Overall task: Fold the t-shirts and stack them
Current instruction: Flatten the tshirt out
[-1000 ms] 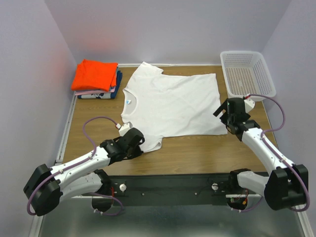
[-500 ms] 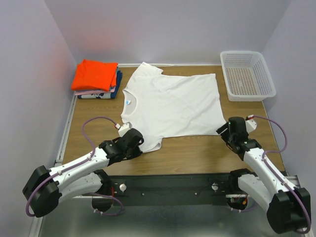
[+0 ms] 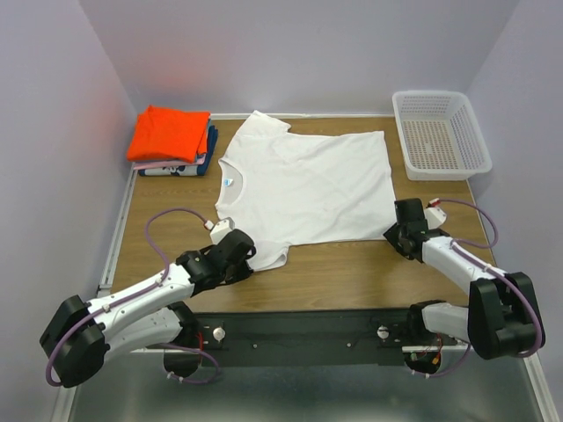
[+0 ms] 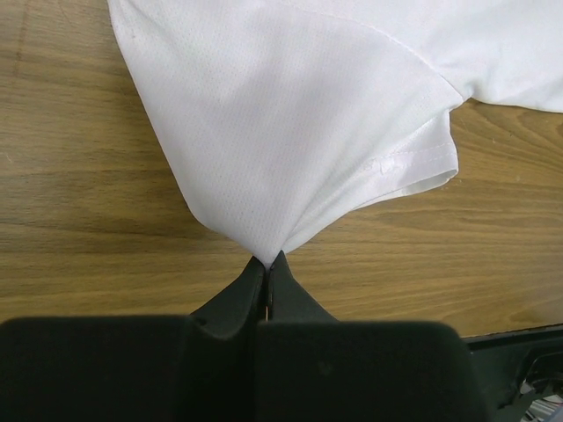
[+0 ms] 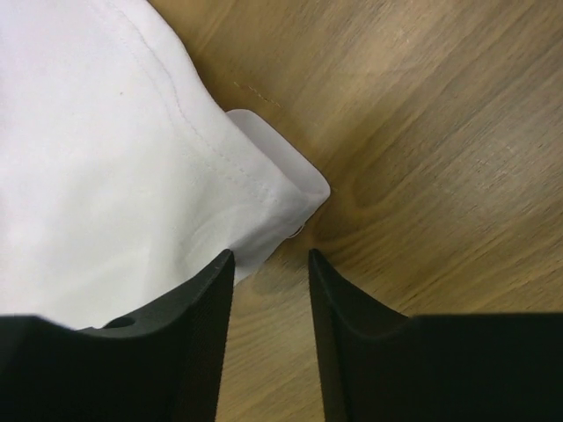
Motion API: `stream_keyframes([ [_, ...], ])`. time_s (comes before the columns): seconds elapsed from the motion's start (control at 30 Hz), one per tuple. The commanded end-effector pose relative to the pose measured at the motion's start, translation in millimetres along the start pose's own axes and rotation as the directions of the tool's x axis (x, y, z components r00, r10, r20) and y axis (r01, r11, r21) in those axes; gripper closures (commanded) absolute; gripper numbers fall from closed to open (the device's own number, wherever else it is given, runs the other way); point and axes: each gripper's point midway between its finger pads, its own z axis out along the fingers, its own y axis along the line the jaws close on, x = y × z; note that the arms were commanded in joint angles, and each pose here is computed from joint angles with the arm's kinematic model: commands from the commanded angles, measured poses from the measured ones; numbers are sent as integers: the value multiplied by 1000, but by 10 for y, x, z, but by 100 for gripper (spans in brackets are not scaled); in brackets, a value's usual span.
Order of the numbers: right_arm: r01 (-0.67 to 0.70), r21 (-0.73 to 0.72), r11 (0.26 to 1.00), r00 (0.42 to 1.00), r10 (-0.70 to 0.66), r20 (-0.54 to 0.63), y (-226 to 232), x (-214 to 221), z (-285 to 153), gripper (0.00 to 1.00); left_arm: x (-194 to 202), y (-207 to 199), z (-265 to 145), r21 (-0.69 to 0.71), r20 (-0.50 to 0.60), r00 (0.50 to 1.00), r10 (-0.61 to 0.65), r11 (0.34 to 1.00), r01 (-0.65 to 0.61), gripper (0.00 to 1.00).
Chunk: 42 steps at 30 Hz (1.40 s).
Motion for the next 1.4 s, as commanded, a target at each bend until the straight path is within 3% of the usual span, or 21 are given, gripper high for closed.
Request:
stream_keyframes([
  [0.0, 18, 59, 998, 1000, -16, -26, -180, 118, 29, 58, -36, 48, 13, -6, 36, 999, -6, 1000, 6, 100],
  [0.13, 11, 56, 998, 1000, -12, 13, -214, 59, -6, 71, -57, 52, 8, -13, 44, 999, -8, 1000, 9, 100],
  [0.23, 36, 20, 999, 999, -36, 2, -160, 56, -47, 94, -71, 44, -7, -16, 46, 999, -10, 1000, 10, 100],
  [0.3, 44, -30, 999, 999, -45, -30, -111, 112, -128, 99, -76, 39, -25, -14, 45, 999, -10, 1000, 11, 100],
  [0.53, -23, -64, 998, 995, 17, -94, -331, 362, -350, 99, -109, 10, -90, 14, 60, 998, -28, 1000, 27, 100],
  [0.63, -30, -44, 999, 999, 28, -43, -363, 262, -342, 98, -121, -10, -106, 27, 65, 998, -28, 999, 26, 100],
  [0.73, -29, -18, 999, 999, 30, 33, -281, 14, -359, 82, -113, -5, -105, 24, 60, 998, -20, 1000, 19, 100],
  [1.13, -20, 115, 993, 995, 9, 103, -134, -283, -113, 48, -107, -9, -95, 40, 64, 998, -23, 999, 21, 100],
  [1.3, -7, 118, 993, 996, -4, 90, -32, -281, 30, 49, -112, -6, -91, 39, 68, 998, -19, 999, 17, 100],
  [1.37, 12, 131, 991, 997, -22, 73, -30, -243, 94, 58, -116, -7, -93, 40, 70, 997, -20, 999, 17, 100],
])
